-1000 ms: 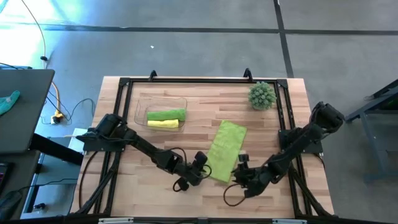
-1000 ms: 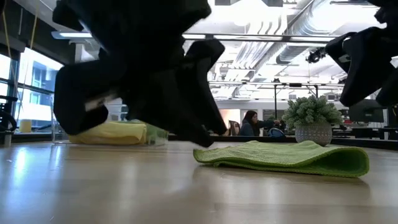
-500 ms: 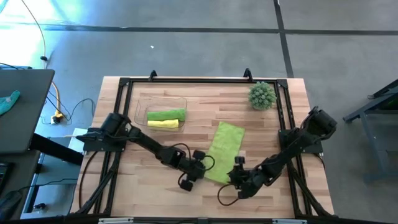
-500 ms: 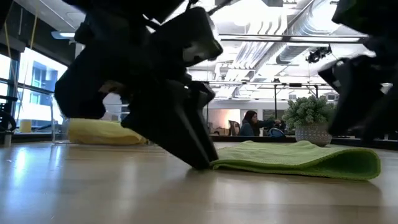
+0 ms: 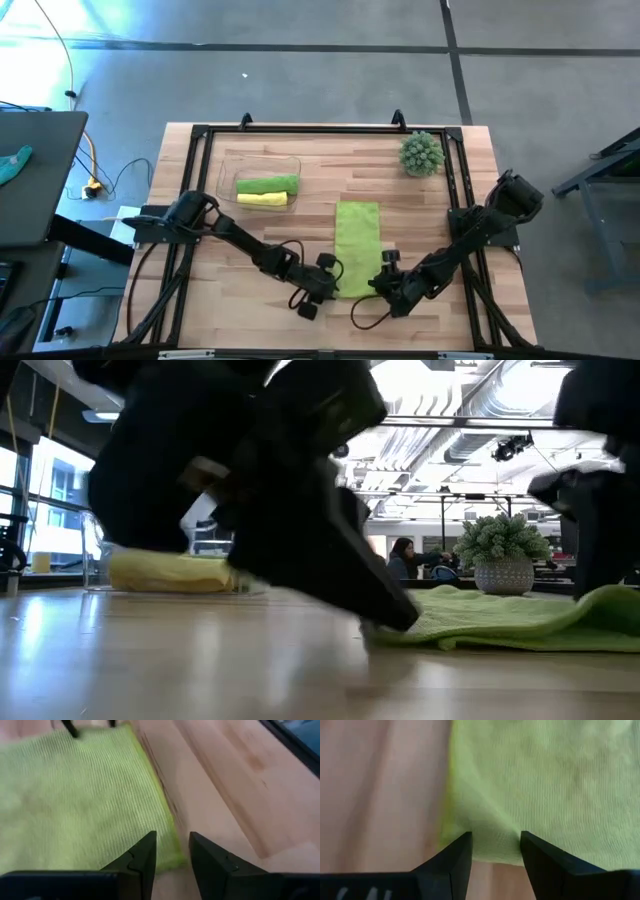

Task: Roll microfiber towels into tight, uniform cylinder then place into a basket
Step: Roll the green towel

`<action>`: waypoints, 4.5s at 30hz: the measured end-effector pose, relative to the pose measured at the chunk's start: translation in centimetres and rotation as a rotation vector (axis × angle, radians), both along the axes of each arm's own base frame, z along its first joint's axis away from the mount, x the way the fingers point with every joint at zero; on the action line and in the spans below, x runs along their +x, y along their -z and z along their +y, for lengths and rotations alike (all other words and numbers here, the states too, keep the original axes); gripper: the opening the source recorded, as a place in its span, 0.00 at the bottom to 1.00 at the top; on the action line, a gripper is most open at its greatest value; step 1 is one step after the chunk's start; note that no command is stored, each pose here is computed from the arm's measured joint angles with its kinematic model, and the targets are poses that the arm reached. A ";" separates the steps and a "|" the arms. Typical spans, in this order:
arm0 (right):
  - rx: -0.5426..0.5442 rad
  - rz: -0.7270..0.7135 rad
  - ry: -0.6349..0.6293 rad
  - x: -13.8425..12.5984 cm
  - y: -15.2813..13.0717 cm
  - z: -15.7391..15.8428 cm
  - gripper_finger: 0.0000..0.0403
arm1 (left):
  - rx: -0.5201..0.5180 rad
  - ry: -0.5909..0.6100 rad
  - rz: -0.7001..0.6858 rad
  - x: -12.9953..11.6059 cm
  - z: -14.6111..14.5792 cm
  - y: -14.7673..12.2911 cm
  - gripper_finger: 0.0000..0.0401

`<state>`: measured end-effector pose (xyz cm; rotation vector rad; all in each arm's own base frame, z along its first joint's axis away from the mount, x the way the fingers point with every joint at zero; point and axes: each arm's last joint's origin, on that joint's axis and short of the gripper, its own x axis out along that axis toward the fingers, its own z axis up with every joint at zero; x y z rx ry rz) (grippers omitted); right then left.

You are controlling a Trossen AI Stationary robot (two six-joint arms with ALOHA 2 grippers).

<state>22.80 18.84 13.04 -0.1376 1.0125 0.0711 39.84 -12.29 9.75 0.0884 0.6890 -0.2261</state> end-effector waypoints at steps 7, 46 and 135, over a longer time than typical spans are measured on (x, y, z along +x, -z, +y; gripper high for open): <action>0.070 -0.037 -0.067 -0.4 -2.8 1.7 0.40 | 0.167 0.080 0.024 0.8 -0.1 -2.1 0.26; -0.085 0.055 -0.128 -0.6 1.1 2.5 0.19 | 0.273 0.157 0.054 2.0 -1.2 -0.2 0.39; 0.014 0.165 0.779 1.6 -4.6 -12.3 0.00 | 0.573 -0.360 -0.165 6.1 0.0 -2.4 0.21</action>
